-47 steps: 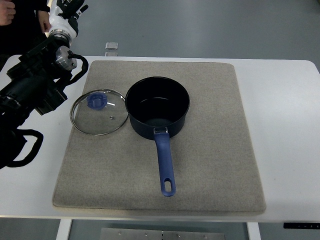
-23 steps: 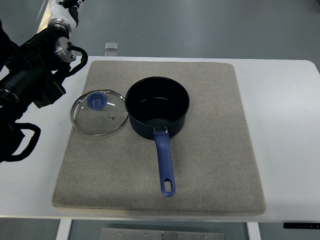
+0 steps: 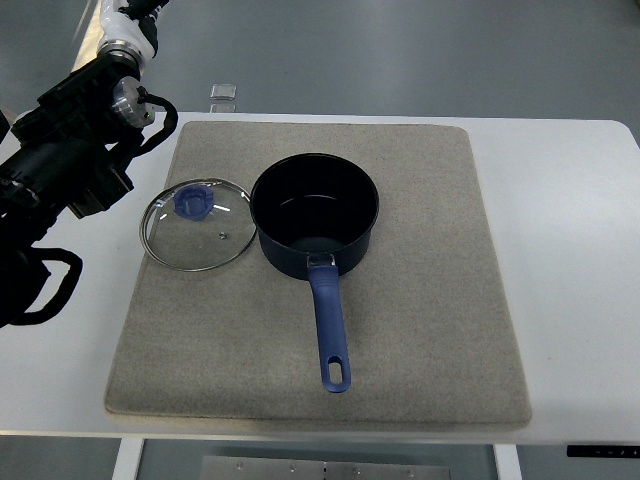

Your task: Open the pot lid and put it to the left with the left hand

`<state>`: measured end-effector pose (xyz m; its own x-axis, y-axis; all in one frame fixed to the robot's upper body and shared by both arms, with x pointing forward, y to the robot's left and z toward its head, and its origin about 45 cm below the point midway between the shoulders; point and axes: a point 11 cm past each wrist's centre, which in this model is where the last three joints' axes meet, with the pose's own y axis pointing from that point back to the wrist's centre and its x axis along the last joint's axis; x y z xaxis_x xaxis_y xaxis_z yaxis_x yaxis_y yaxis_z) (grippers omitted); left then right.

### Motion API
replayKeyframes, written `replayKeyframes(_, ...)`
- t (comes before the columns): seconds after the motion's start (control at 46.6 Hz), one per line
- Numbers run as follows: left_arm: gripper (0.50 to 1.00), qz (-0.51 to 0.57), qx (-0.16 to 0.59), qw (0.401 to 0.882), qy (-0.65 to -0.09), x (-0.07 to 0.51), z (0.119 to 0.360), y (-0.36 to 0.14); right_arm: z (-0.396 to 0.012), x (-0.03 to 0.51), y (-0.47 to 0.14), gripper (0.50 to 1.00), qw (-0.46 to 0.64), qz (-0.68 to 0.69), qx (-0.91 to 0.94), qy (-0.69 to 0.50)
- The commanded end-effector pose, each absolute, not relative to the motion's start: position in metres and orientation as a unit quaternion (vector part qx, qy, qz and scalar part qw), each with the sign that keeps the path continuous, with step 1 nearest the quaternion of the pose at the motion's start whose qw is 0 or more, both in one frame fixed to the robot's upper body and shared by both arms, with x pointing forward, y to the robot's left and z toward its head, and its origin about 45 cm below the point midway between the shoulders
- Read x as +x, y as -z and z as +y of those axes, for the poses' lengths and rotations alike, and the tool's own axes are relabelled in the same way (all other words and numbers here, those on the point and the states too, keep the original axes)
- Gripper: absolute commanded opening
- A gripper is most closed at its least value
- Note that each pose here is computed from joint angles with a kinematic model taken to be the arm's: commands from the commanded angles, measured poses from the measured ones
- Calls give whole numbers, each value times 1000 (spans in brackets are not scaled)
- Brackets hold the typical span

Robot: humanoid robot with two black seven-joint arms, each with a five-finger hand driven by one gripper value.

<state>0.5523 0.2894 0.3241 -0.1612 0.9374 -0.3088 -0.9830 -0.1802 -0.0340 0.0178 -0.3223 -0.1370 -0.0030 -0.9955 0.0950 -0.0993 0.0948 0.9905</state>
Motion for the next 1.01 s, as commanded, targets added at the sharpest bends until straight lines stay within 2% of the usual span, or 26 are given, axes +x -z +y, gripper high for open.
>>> replayKeyframes(0.0, 947, 41, -80, 664, -743, 553, 278, -323, -322, 18, 137, 915, 498, -547, 500, 450)
replayKeyframes(0.107, 960, -3, -28, 686, -727, 553, 269, -318, -322, 18, 137, 915, 498, -547, 500, 450)
replayKeyframes(0.258, 988, -5, -35, 684, -728, 555, 269, -327, -322, 18, 137, 915, 498, -547, 500, 450)
replayKeyframes(0.687, 988, -7, -33, 674, -738, 553, 276, -324, -322, 18, 137, 915, 498, -547, 500, 450)
replayKeyframes(0.987, 986, -11, -48, 672, -739, 556, 272, -336, -322, 18, 137, 915, 498, -547, 500, 450)
